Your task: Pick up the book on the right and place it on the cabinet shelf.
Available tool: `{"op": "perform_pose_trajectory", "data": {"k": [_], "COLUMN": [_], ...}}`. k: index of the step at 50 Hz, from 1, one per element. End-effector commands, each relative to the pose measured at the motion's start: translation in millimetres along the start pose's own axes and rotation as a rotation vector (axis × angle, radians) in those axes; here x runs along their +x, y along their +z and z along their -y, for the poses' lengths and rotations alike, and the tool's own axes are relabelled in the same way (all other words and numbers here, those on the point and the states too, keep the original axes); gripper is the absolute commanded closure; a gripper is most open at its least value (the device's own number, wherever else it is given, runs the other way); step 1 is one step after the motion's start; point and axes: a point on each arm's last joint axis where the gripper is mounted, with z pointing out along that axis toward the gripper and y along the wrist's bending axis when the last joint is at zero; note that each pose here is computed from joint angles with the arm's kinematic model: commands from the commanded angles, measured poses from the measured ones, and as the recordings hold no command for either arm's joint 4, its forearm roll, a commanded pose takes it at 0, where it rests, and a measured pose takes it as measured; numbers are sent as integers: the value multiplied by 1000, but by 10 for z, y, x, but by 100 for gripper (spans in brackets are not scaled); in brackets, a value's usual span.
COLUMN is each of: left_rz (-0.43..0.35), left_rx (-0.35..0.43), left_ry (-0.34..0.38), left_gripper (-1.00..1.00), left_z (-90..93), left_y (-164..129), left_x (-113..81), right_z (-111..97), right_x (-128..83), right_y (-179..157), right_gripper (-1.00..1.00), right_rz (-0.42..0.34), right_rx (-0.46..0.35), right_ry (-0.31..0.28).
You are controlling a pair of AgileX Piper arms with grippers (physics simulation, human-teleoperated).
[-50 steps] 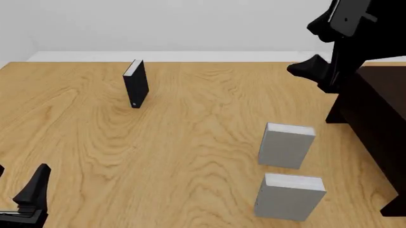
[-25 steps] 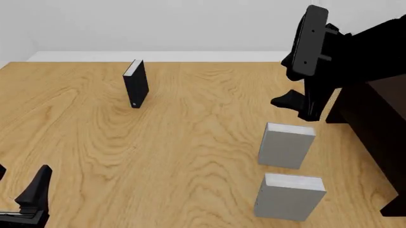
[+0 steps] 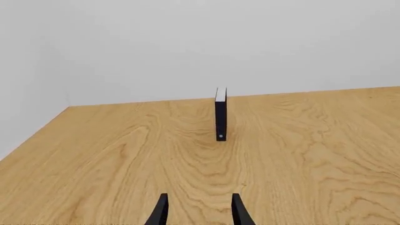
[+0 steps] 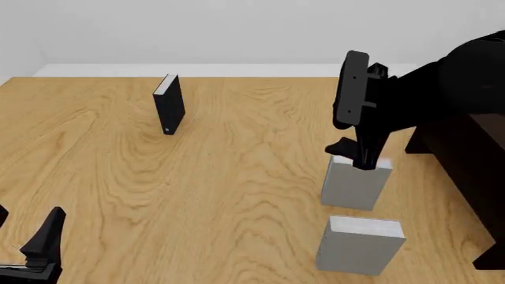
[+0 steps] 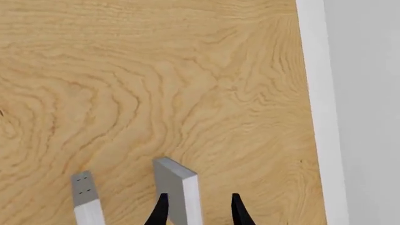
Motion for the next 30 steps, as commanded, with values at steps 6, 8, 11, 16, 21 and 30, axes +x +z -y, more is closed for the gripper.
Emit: {"op": "perform_pose_trajectory", "data": {"k": [6,8,11,16,21,30], "left_rz": [-9,-10,-9,-10,-10,-10], "left_rx": [-3,-2,-4,0,-2,-4], "left_ry": [0,1,-1,5,2,7], "left_gripper": [-100,-100,-100,-100,-100,-100], "left_z": [-1,-1,-2,0,-1,-2], "left_y": [0,0,0,0,0,0], "left_x": [9,9,9,10,9,9], "right_z": [-46,-51,-65,-57,-80,-107], "right_x": [102,124,232,228,244,335], "right_y": [237,254,292,310,361,456], "right_gripper": [-100,-100,-100,-100,-100,-100], "right_rz": [-41,-46,-68,-69,-77,-97], "right_rx": [-36,-37,-39,-39,-51,-59], "right_ry": [6,7,-8,5,14,26]}}
